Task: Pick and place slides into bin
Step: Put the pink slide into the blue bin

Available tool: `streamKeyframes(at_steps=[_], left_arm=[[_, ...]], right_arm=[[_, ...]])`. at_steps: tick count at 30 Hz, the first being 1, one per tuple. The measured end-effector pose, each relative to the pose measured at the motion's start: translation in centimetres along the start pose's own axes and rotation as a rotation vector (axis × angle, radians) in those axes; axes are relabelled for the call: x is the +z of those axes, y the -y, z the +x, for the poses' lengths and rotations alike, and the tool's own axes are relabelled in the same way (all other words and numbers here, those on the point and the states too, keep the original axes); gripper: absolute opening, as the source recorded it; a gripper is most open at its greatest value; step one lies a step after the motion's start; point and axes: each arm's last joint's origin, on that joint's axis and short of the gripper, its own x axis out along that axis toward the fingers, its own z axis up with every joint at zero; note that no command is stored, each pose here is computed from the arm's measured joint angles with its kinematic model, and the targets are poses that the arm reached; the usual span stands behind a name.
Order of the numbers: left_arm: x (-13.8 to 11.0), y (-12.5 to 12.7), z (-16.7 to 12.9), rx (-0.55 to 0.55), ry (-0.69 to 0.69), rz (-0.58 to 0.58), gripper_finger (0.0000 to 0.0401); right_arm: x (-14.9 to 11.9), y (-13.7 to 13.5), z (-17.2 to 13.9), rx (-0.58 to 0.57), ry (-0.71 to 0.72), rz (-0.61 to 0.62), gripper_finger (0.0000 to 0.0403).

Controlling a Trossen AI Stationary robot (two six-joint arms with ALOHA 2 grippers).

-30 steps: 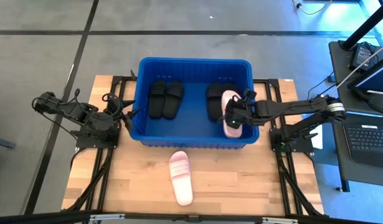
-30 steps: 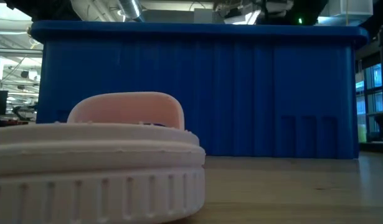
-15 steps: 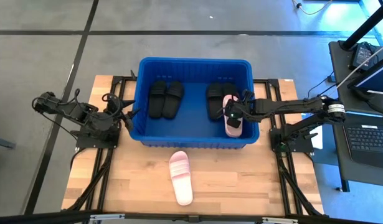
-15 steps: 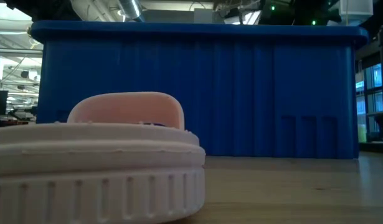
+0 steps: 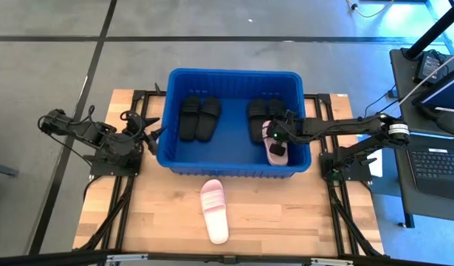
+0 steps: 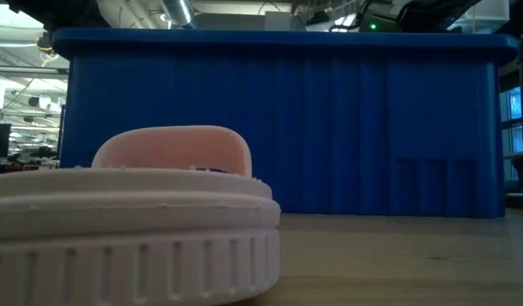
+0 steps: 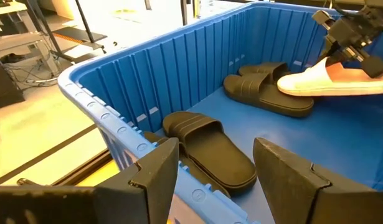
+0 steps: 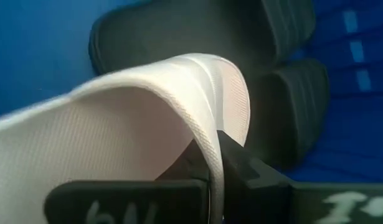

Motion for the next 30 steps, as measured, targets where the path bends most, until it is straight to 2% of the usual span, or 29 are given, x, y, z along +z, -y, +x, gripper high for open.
streamKeyframes(at_steps=[8, 17, 30], left_arm=[[0.0, 0.0, 0.0, 0.001, 0.000, 0.001, 0.0202], [0.0, 0.0, 0.0, 0.001, 0.000, 0.001, 0.0202], [0.0, 0.0, 0.0, 0.000, 0.001, 0.001, 0.0202]], right_arm=[[-0.8, 0.1, -0.3, -0.017, -0.097, 0.040, 0.0014], [0.1, 1.4, -2.6, -0.058, -0.175, 0.012, 0.0014], [-0.4, 1.0, -2.0, -0.027, -0.217, -0.004, 0.0019]])
